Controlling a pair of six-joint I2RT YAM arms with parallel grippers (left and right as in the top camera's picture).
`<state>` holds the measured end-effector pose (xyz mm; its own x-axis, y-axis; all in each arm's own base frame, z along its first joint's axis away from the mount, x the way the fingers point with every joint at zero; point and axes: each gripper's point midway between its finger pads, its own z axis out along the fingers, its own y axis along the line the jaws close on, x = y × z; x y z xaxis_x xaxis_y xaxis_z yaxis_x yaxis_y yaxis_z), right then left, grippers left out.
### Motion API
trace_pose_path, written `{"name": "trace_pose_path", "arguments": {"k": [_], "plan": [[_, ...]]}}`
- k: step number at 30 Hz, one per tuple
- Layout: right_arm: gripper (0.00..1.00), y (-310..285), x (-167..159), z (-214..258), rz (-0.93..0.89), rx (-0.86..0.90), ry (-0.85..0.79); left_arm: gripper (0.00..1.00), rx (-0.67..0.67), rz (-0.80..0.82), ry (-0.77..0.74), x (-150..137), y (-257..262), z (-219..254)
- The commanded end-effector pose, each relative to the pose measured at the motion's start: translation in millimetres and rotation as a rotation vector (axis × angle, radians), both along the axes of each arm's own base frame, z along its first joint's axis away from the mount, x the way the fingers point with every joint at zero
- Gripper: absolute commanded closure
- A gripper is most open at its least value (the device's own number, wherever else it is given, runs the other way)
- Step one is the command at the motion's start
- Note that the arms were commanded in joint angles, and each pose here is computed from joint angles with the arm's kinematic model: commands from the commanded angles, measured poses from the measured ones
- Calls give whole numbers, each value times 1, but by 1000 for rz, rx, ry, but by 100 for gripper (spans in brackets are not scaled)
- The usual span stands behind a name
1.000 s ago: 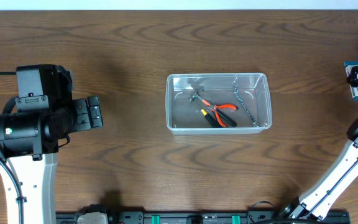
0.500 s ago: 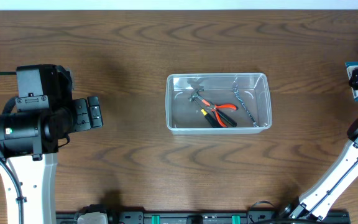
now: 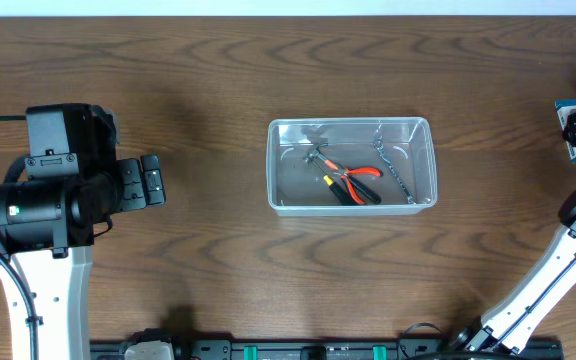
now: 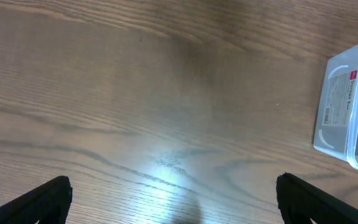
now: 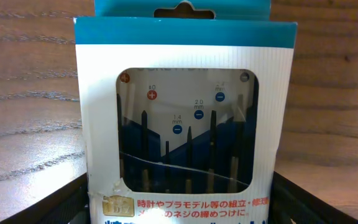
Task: Pack container
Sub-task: 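Lift the box and carry it left toward the container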
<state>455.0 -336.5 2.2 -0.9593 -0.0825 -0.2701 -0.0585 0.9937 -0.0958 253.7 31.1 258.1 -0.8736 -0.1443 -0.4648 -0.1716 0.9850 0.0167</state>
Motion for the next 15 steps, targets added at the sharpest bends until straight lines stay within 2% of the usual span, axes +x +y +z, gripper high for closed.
{"name": "trace_pose_path", "arguments": {"k": [1,8,15], "plan": [[18,-4,-17,-16,7,-15,73,2,2,17,4,0,3,0],[18,-2,-5,23,21,-55,13,2,3,17,4,0,3,0],[18,33,20,83,97,-15,-128,2,3,17,4,0,3,0]]}}
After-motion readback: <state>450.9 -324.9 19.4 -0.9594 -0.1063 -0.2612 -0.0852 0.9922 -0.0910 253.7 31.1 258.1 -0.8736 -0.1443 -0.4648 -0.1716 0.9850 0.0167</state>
